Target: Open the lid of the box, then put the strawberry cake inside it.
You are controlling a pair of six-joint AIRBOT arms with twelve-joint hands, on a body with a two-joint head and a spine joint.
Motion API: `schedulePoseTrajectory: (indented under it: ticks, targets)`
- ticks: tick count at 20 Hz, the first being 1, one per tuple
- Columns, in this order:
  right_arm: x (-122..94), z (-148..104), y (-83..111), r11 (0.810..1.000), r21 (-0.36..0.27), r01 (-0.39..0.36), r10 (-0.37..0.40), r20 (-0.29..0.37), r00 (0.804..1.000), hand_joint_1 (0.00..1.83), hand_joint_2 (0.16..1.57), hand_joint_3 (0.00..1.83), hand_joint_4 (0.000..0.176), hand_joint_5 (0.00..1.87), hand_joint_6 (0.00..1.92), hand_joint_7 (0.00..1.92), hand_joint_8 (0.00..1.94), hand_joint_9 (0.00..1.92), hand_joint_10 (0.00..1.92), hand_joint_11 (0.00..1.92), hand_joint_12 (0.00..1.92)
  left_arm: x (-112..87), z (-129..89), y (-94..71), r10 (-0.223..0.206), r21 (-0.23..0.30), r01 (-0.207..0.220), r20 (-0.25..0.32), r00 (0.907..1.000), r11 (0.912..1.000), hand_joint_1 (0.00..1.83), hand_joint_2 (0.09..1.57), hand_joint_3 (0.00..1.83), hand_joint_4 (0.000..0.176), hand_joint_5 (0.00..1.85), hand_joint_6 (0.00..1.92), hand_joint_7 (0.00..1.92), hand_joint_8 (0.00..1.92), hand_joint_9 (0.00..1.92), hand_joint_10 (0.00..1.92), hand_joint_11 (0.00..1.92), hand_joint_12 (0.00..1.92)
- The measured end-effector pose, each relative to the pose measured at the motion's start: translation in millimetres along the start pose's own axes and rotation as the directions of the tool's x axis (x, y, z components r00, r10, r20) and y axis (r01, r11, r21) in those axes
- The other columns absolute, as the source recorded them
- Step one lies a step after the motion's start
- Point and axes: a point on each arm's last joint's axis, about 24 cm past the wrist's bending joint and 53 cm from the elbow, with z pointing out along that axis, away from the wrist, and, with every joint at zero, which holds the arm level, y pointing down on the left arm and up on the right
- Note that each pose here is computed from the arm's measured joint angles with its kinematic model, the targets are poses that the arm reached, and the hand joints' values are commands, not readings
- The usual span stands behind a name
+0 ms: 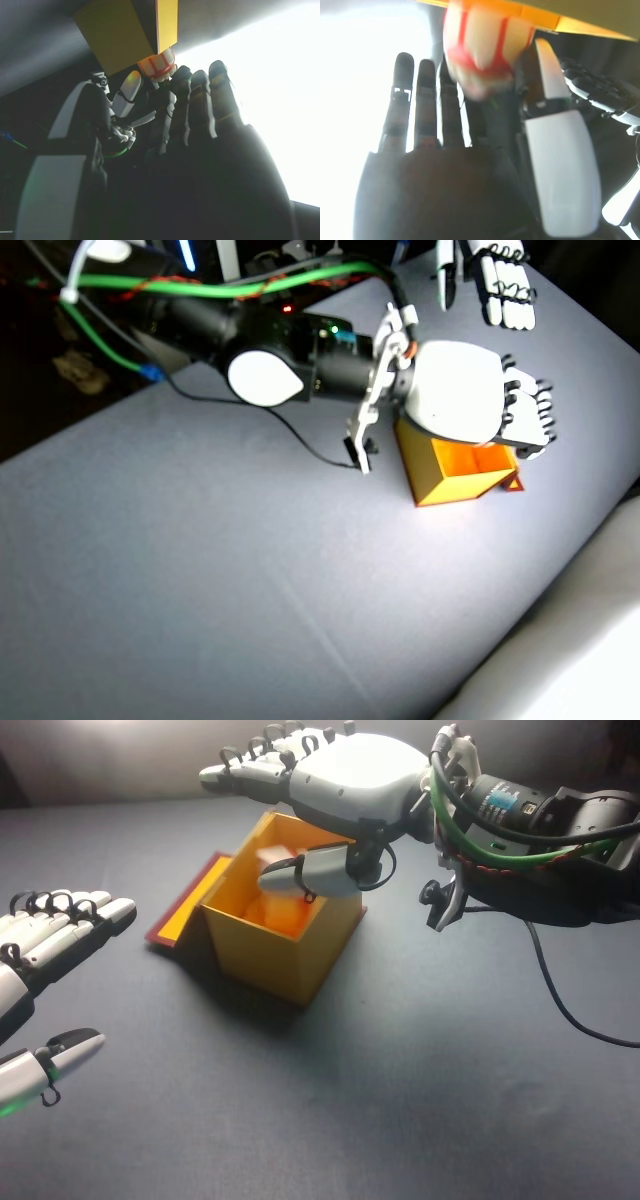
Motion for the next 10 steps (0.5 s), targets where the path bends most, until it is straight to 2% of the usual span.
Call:
schedulePoseTrajectory:
  ticks: [1, 2, 3, 4, 5, 6, 7, 8, 9, 10]
  targets:
    - [1.1, 0.1, 1.0, 1.000, -0.002, -0.001, 0.001, -0.002, 1.000, 0.58, 1.20, 0.00, 0.066, 0.07, 0.10, 0.18, 0.01, 0.13, 0.22, 0.00, 0.93, -0.3, 0.0, 0.1, 0.000, 0.000, 0.000, 0.001, 1.0000, 1.0000, 0.76, 1.40, 0.00, 0.040, 0.03, 0.00, 0.00, 0.00, 0.00, 0.00, 0.00, 0.00]
    - [2.0, 0.1, 1.9, 1.000, -0.003, -0.001, 0.001, -0.004, 1.000, 0.60, 1.20, 0.00, 0.101, 0.06, 0.08, 0.15, 0.01, 0.13, 0.19, 0.00, 0.86, -0.8, 0.0, 0.5, -0.001, -0.002, 0.001, 0.004, 1.0000, 1.0000, 0.75, 1.40, 0.00, 0.031, 0.04, 0.00, 0.00, 0.00, 0.00, 0.00, 0.00, 0.00]
    - [2.9, 0.2, 2.2, 1.000, -0.003, -0.002, 0.002, -0.007, 1.000, 0.64, 1.20, 0.00, 0.091, 0.09, 0.08, 0.18, 0.02, 0.16, 0.17, 0.00, 0.88, -1.5, 0.0, 0.1, -0.002, -0.001, 0.002, 0.007, 1.0000, 1.0000, 0.77, 1.40, 0.00, 0.027, 0.04, 0.00, 0.00, 0.00, 0.00, 0.00, 0.00, 0.00]
    - [4.0, 0.1, 3.3, 1.000, -0.004, -0.003, 0.003, -0.009, 1.000, 0.63, 1.20, 0.00, 0.101, 0.06, 0.06, 0.20, 0.02, 0.21, 0.17, 0.00, 1.04, -2.4, 0.0, -0.8, -0.002, 0.003, 0.002, 0.011, 0.9999, 1.0000, 0.76, 1.40, 0.00, 0.026, 0.03, 0.00, 0.00, 0.00, 0.00, 0.00, 0.00, 0.00]
    - [5.1, 0.2, 4.6, 1.000, -0.007, -0.005, 0.005, -0.011, 1.000, 0.63, 1.20, 0.00, 0.101, 0.06, 0.06, 0.20, 0.02, 0.21, 0.17, 0.00, 1.04, -3.0, 0.0, -1.2, -0.002, 0.005, 0.002, 0.013, 0.9999, 1.0000, 0.76, 1.40, 0.00, 0.026, 0.03, 0.00, 0.00, 0.00, 0.00, 0.00, 0.00, 0.00]
    - [8.5, -0.6, 9.0, 1.000, -0.016, 0.000, 0.000, -0.020, 1.000, 0.45, 1.25, 0.01, 0.120, 0.02, 0.03, 0.09, 0.00, 0.14, 0.09, 0.00, 0.84, -3.7, -0.1, -1.3, -0.003, 0.005, 0.003, 0.017, 0.9999, 1.0000, 0.76, 1.40, 0.00, 0.034, 0.03, 0.00, 0.00, 0.00, 0.00, 0.00, 0.00, 0.00]
    - [12.0, -2.8, 14.4, 1.000, -0.028, 0.006, -0.007, -0.030, 1.000, 0.45, 1.25, 0.01, 0.120, 0.02, 0.03, 0.09, 0.00, 0.14, 0.09, 0.00, 0.84, -4.1, -0.1, -1.2, -0.003, 0.005, 0.003, 0.018, 0.9998, 1.0000, 0.76, 1.40, 0.00, 0.034, 0.03, 0.00, 0.00, 0.00, 0.00, 0.00, 0.00, 0.00]
    - [12.0, -7.9, 18.8, 0.999, -0.038, 0.008, -0.010, -0.035, 0.999, 0.44, 1.27, 0.01, 0.074, 0.05, 0.04, 0.09, 0.00, 0.13, 0.06, 0.00, 0.75, -4.1, -0.1, -1.6, -0.005, 0.006, 0.005, 0.020, 0.9998, 1.0000, 0.75, 1.41, 0.00, 0.027, 0.03, 0.00, 0.00, 0.00, 0.00, 0.00, 0.00, 0.00]
    - [6.3, -15.0, 23.1, 0.998, -0.055, 0.015, -0.016, -0.025, 1.000, 0.53, 1.26, 0.00, 0.017, 0.06, 0.02, 0.06, 0.00, 0.13, 0.02, 0.00, 0.73, -4.2, -0.3, -2.1, -0.008, 0.007, 0.008, 0.023, 0.9997, 0.9999, 0.81, 1.40, 0.00, 0.035, 0.02, 0.00, 0.00, 0.00, 0.00, 0.00, 0.00, 0.00]
    - [-2.4, -21.2, 24.7, 0.998, -0.067, 0.017, -0.018, -0.006, 1.000, 0.53, 1.26, 0.00, 0.017, 0.06, 0.02, 0.06, 0.00, 0.13, 0.02, 0.00, 0.73, -4.4, -0.6, -2.4, -0.014, 0.005, 0.014, 0.028, 0.9995, 0.9999, 0.81, 1.40, 0.00, 0.035, 0.02, 0.00, 0.00, 0.00, 0.00, 0.00, 0.00, 0.00]
